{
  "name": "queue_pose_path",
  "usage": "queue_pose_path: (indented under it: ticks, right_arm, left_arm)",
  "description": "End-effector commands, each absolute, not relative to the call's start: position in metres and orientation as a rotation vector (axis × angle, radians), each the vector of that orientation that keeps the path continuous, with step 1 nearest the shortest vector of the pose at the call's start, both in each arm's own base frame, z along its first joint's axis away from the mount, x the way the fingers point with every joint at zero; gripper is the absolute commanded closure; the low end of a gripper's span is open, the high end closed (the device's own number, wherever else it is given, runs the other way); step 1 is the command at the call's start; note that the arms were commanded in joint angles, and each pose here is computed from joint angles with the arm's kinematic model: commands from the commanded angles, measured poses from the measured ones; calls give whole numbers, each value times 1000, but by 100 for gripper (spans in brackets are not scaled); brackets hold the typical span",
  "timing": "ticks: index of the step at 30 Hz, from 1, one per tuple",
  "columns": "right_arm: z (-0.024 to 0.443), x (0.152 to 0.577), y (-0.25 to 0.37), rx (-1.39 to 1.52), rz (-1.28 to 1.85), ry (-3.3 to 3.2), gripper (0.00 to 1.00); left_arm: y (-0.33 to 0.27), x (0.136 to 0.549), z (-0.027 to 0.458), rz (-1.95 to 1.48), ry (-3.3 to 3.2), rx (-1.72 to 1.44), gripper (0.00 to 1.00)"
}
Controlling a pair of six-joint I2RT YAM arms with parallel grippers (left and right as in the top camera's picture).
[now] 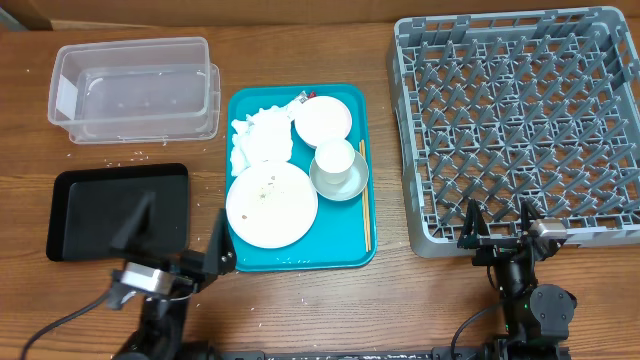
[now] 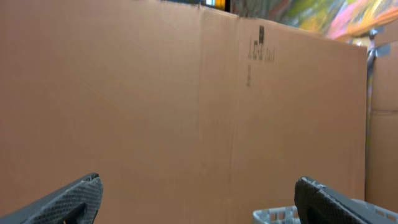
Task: Sort waste into correct bins and load items into the dishwasher
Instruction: 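Move the left gripper over the white tissue on the teal tray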
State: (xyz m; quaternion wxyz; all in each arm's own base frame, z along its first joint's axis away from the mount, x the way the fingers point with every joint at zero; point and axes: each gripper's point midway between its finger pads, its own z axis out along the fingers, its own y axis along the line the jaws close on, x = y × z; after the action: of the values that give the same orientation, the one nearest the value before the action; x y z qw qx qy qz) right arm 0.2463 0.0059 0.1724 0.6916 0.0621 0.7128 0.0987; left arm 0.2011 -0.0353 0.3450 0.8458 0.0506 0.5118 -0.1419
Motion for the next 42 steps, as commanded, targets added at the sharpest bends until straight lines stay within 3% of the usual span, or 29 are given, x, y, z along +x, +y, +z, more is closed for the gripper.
queue_pose_path:
  ticks: [1, 8, 19, 25, 33, 42]
  right_arm:
    - [172, 246, 4, 140, 212, 1585, 0]
    - [172, 246, 4, 140, 212, 1585, 0]
    - [171, 246, 4, 140, 212, 1586, 0]
    - [172, 246, 4, 140, 212, 1585, 0]
    - [172, 246, 4, 140, 212, 1585, 0]
    - [172, 246, 4, 140, 212, 1585, 0]
  left_arm:
    - [-41, 192, 405, -236, 1038, 183, 0]
    - [-81, 245, 476, -410, 1399, 431, 0]
    - [-96, 337, 492, -644, 1677, 491, 0]
    - [-63, 396, 468, -406, 1823, 279, 0]
    - [-57, 412, 388, -151, 2220, 305, 0]
    - [-93, 428, 300, -355, 2490, 379, 0]
